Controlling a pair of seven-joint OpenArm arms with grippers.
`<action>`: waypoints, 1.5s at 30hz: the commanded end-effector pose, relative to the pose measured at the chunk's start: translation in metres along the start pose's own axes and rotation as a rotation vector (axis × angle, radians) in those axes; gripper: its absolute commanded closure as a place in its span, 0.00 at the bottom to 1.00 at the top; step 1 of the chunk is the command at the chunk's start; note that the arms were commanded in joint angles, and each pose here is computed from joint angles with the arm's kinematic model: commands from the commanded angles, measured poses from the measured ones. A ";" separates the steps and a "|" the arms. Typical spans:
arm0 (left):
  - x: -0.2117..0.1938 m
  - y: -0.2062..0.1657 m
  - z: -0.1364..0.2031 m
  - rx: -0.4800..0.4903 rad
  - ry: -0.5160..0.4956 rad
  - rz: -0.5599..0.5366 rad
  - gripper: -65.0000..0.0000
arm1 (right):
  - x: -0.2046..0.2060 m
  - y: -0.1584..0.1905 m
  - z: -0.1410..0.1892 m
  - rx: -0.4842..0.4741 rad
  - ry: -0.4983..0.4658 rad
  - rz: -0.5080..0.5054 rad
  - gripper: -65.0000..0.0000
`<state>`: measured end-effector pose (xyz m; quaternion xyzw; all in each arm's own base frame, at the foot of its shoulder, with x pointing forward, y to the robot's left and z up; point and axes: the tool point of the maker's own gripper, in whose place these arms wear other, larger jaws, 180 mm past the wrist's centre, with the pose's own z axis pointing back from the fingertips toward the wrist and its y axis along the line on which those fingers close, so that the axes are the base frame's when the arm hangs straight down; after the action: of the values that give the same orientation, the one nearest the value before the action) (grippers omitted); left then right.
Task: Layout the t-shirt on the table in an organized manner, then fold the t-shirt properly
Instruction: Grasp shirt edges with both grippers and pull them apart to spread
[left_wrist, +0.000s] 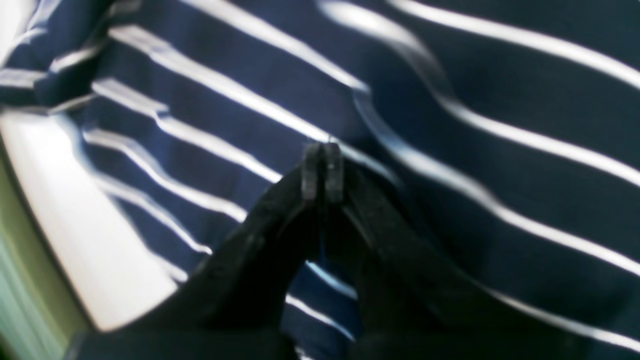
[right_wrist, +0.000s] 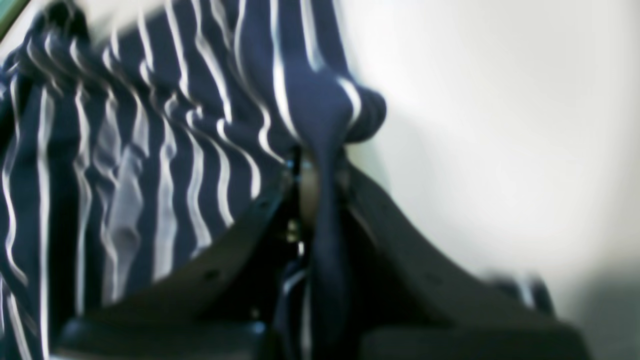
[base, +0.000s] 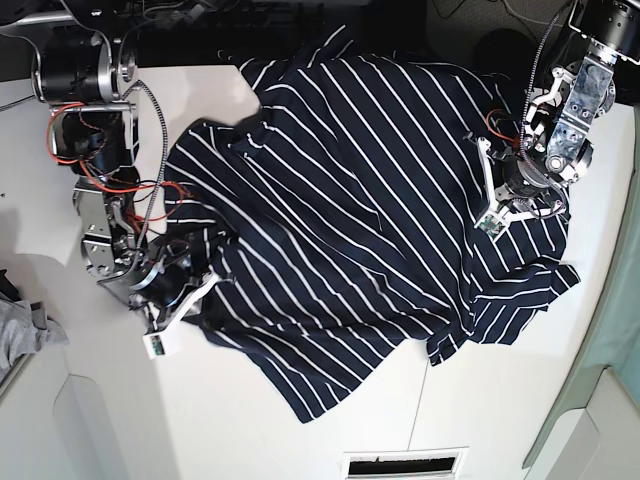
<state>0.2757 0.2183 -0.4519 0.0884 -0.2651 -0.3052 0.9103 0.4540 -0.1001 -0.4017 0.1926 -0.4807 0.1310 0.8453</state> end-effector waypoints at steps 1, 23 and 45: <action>0.012 0.005 0.003 -0.020 -0.041 -0.034 1.00 | 0.044 -0.011 0.006 -0.012 -0.104 0.045 1.00; 0.125 0.047 0.003 0.001 -0.265 -0.126 1.00 | 0.081 -0.063 0.055 -0.091 -0.143 0.036 0.37; 0.002 0.000 0.007 0.078 -0.049 -0.070 1.00 | -0.032 -0.025 0.051 -0.058 0.027 -0.018 1.00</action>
<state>0.2654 0.2110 -0.4539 0.1153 -0.2876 -0.3276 0.8926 0.3924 -0.1453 -0.4325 0.1690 -0.4385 0.1129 0.8754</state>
